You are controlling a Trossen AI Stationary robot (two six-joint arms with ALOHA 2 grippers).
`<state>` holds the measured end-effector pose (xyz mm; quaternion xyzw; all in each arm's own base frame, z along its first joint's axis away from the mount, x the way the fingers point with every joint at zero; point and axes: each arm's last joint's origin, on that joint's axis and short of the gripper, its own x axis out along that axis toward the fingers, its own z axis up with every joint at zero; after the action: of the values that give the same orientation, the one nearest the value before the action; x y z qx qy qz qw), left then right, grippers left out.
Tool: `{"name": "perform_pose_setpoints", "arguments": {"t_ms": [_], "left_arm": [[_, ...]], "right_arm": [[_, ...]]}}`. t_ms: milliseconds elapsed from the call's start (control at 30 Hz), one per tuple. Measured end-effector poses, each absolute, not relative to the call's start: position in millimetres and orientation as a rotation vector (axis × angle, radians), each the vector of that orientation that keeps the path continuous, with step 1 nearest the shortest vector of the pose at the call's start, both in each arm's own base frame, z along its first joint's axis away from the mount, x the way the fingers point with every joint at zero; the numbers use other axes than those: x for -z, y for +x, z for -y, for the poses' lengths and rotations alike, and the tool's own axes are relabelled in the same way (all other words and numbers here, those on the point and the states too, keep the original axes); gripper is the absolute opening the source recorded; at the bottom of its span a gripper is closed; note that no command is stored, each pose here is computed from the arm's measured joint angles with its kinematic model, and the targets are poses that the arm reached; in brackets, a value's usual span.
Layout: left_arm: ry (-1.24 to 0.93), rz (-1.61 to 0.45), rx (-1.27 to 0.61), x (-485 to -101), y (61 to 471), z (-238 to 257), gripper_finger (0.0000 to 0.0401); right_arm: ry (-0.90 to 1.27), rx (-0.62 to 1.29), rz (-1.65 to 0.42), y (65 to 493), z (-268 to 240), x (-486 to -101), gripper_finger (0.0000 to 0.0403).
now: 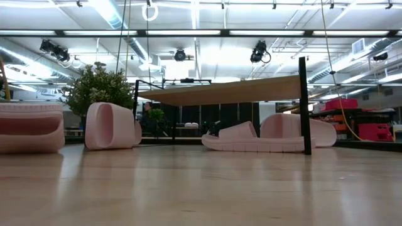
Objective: Pick and place slides into the shelf
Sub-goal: Put the pink slide on the shelf
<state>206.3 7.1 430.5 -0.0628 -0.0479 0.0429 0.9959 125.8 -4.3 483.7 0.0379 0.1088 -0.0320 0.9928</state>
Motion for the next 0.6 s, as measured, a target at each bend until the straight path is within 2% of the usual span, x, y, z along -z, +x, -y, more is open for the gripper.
{"name": "perform_pose_setpoints", "arguments": {"t_ms": [333,600], "left_arm": [[-0.138,0.046,-0.077,-424.1,211.5,-6.5,0.0006],[-0.147,0.001,-0.071,-419.7,212.3,-6.3,0.0005]], "right_arm": [[0.033,0.060,-0.257,140.8,4.6,-479.4,0.0030],[0.051,0.063,-0.282,150.0,4.9,-476.2,0.0030]]}}
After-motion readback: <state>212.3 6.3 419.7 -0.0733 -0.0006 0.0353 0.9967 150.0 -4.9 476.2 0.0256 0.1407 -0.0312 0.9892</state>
